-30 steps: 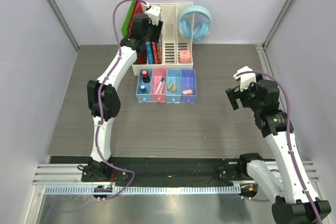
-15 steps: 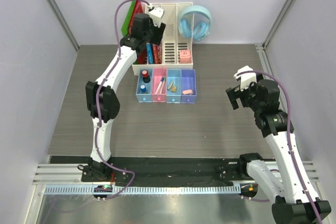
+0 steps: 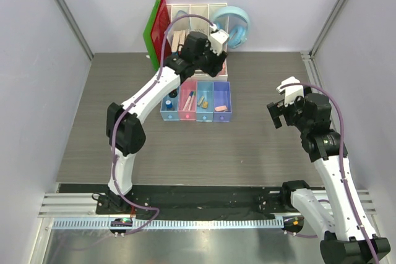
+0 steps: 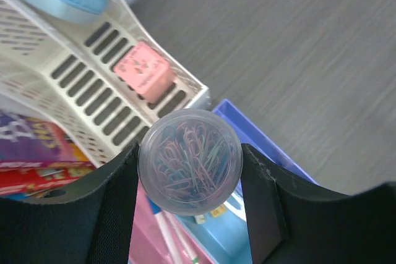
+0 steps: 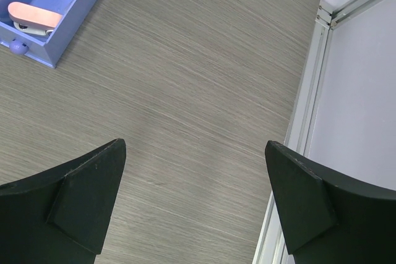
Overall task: Sort the stationery into containers
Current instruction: Pick up the stationery from the storage box, then place the stationery in the storage box.
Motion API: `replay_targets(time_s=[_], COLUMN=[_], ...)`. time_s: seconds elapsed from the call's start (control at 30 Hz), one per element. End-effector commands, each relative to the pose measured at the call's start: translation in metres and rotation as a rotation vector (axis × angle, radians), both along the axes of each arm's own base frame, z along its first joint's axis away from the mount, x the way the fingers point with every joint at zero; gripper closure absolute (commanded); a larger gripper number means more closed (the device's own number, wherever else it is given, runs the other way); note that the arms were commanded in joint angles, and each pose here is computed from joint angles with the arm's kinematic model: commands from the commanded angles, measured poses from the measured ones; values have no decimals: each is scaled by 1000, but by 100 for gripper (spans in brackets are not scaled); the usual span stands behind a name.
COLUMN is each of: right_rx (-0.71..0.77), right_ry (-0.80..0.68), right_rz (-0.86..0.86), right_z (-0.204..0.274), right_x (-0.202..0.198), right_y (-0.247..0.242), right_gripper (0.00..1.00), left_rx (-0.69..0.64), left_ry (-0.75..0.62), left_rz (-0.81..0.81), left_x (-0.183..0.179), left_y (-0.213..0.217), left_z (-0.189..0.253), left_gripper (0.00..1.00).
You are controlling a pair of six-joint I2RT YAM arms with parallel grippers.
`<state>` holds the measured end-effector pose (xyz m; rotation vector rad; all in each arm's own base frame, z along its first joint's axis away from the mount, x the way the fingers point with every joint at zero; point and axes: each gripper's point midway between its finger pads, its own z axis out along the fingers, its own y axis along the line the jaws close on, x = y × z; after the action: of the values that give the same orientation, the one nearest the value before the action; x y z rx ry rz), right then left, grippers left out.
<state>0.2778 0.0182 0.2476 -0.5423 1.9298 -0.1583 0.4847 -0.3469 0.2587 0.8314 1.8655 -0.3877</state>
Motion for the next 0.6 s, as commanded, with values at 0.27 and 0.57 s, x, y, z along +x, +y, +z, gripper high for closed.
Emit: replay_targets(time_s=[0.27,0.57], right_rx=[13,15], right_ry=[-63,-57], right_rz=[-4,0], right_z=[19,16], right_x=[-1,0], right_y=[-1,0], right_gripper=[0,0], left_rx=[-11,9], left_ry=[125,189], left_rz=[-68,-76], left_x=[-7,-9], left_y=[-42,-54], left_z=[-63,-109], left_gripper=[100,100])
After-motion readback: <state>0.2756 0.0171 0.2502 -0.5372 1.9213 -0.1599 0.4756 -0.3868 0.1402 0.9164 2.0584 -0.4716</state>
